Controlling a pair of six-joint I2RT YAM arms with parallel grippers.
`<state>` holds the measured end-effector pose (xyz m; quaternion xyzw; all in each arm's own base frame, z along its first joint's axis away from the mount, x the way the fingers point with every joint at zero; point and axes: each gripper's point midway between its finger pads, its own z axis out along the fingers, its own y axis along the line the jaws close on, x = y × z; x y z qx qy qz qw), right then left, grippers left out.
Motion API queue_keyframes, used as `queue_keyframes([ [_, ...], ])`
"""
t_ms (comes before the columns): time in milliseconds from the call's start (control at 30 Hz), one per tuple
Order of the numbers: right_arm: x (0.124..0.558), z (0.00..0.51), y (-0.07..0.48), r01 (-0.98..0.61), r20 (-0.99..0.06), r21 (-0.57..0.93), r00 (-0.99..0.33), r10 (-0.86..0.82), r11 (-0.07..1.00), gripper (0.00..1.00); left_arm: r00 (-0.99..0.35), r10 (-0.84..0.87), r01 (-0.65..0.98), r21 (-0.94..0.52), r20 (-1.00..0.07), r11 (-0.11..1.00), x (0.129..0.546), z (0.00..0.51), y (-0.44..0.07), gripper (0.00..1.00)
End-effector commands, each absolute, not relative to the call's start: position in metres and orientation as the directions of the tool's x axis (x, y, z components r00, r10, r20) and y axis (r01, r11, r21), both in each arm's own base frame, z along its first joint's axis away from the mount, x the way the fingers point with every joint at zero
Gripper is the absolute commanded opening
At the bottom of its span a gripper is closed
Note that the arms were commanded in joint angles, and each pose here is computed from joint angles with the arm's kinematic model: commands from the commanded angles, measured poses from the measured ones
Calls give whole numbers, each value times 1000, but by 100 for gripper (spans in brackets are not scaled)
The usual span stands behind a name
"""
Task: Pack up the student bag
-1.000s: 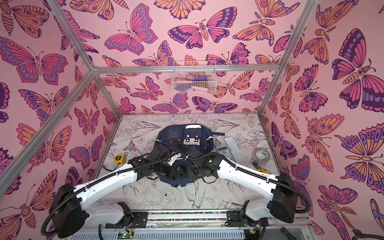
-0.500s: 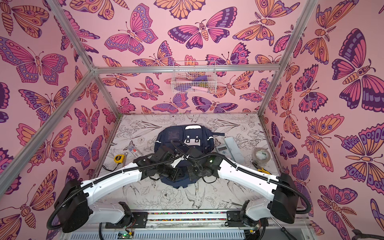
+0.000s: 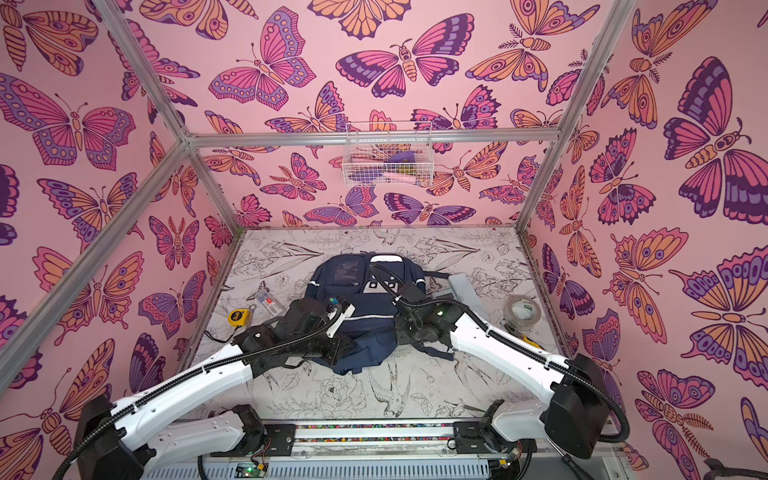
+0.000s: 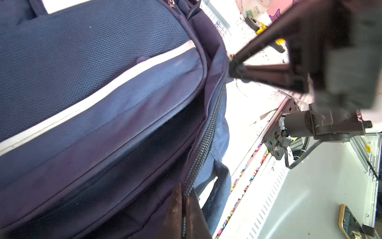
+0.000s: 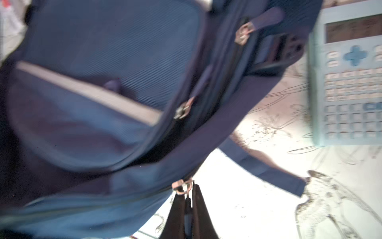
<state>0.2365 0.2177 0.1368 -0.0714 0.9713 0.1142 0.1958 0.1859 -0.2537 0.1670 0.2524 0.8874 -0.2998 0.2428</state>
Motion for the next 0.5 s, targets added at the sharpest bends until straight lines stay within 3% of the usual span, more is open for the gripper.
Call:
queue_keyframes([
  [0, 258, 119, 184, -148, -398, 38, -909, -121, 988, 0, -760, 261, 574, -428, -595, 698, 187, 176, -250, 0],
  [233, 295, 104, 188, -153, -394, -10, -908, -145, 988, 0, -771, 257, 572, -456, -583, 682, 183, 179, -255, 0],
  [467, 292, 94, 207, -185, -370, 77, -918, -145, 980, 0, -798, 237, 551, -511, -554, 659, 182, 171, -267, 0],
])
